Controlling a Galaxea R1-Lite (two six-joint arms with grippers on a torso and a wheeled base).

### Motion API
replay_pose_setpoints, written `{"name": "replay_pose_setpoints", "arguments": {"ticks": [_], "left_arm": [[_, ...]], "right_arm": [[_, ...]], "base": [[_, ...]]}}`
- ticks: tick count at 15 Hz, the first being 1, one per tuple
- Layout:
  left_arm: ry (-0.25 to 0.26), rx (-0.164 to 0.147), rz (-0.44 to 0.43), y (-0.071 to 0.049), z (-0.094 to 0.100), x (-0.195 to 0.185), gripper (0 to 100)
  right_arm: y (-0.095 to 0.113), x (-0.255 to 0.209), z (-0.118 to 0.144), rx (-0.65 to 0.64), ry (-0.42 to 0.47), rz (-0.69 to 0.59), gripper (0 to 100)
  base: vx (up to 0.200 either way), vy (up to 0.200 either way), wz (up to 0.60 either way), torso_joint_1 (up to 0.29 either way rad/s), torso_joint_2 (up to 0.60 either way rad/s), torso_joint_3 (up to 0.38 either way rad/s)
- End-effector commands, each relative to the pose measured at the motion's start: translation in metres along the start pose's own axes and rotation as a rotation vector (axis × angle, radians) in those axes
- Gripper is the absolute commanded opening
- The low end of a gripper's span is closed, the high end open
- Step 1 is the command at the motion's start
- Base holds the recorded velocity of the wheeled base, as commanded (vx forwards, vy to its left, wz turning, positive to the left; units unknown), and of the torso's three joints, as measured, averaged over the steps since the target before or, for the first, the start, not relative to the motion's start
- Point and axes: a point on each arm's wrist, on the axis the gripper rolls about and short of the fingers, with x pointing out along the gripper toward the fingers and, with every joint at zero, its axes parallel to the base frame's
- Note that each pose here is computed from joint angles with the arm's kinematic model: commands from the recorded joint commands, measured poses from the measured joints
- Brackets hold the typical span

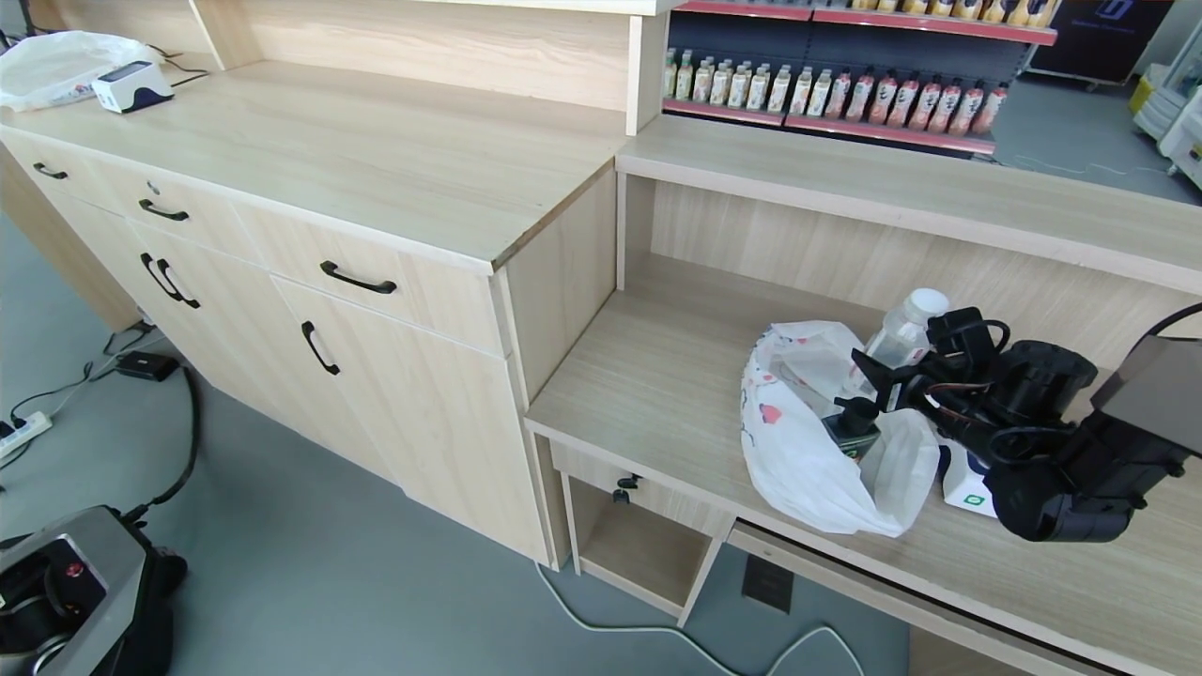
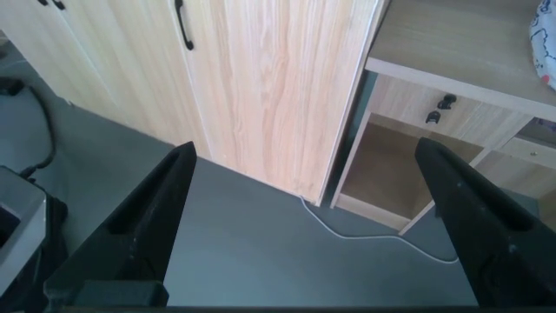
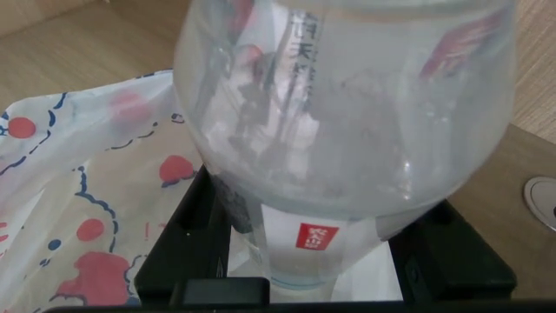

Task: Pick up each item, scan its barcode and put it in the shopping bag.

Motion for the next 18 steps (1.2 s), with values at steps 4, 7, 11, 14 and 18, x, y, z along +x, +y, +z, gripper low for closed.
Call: {"name": "replay_pose_setpoints", "arguments": {"ticks": [4,7,11,14,18], "left_arm": [[-0.002,0.000,0.001,0.000,0.000,0.000,100],[-0.001,0.000,-0.001,0.000,0.000,0.000,100],[-0.001,0.000,0.001,0.000,0.000,0.000,100],[-0.001,0.000,0.001,0.000,0.000,0.000,100],[-0.001,0.001,0.001,0.000,0.000,0.000,100]], "right_arm": [[-0.005,-0.002,-0.005,-0.001,0.015,-0.010,0],[-0.005,-0.001,-0.015,0.000,0.035,-0.008,0],[-0.001,0.002,-0.024,-0.009,0.055,0.003,0],[0.001,0.003,-0.033,-0.018,0.071,0.008,0],[0.001,0.004,-0.036,-0.020,0.077,0.011,100]], "base": [[0.000,0.000,0.00,0.000,0.00,0.000],[0.000,0.000,0.00,0.000,0.00,0.000],[0.000,0.000,0.00,0.000,0.00,0.000],[0.000,0.000,0.00,0.000,0.00,0.000],[0.000,0.000,0.00,0.000,0.00,0.000]]}}
